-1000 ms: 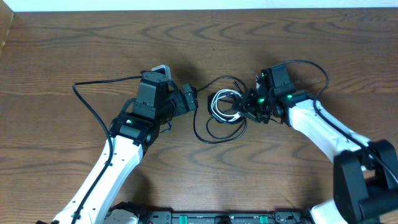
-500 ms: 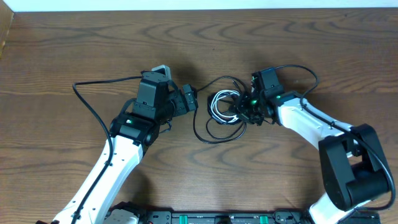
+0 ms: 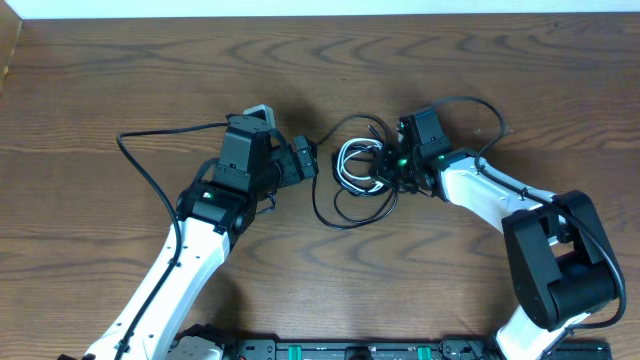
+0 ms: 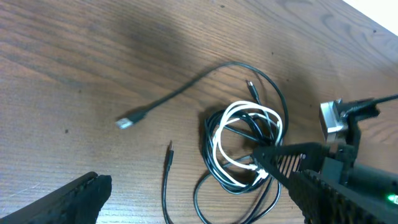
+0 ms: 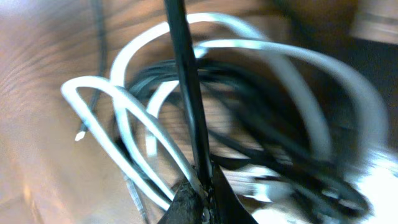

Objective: Untangle cables

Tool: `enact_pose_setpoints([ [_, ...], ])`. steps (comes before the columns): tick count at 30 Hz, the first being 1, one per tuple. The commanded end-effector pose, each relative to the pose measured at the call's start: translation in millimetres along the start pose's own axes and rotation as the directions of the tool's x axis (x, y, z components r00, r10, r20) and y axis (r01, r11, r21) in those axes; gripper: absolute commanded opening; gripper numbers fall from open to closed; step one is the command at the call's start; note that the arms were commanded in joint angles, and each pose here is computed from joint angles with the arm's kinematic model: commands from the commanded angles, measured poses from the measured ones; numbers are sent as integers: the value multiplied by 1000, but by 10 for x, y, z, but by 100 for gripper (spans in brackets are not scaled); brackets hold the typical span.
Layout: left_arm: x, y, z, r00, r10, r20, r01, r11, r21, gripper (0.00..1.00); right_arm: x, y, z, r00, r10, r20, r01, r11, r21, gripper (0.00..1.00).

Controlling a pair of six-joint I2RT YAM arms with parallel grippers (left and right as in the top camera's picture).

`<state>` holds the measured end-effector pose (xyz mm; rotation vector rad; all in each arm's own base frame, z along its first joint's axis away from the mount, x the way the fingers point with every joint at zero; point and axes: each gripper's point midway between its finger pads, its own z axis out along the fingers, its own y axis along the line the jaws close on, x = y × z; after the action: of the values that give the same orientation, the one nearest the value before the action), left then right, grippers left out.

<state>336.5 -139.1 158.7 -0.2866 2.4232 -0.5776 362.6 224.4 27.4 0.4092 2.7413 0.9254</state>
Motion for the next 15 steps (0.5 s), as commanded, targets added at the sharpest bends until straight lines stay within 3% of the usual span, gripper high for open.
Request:
enact_pose_setpoints([
  [1, 34, 23, -6, 1000, -9, -14, 9, 1000, -3, 98, 54, 358, -145, 981, -192, -35, 182, 966, -185, 1],
  [9, 54, 36, -6, 1000, -11, -22, 10, 1000, -8, 98, -39, 994, -1025, 893, -408, 189, 448, 845, -291, 1],
  [15, 54, 36, -6, 1000, -11, -22, 11, 1000, -8, 98, 0, 1309, -1756, 820, -443, 362, 549, 788, -278, 1],
])
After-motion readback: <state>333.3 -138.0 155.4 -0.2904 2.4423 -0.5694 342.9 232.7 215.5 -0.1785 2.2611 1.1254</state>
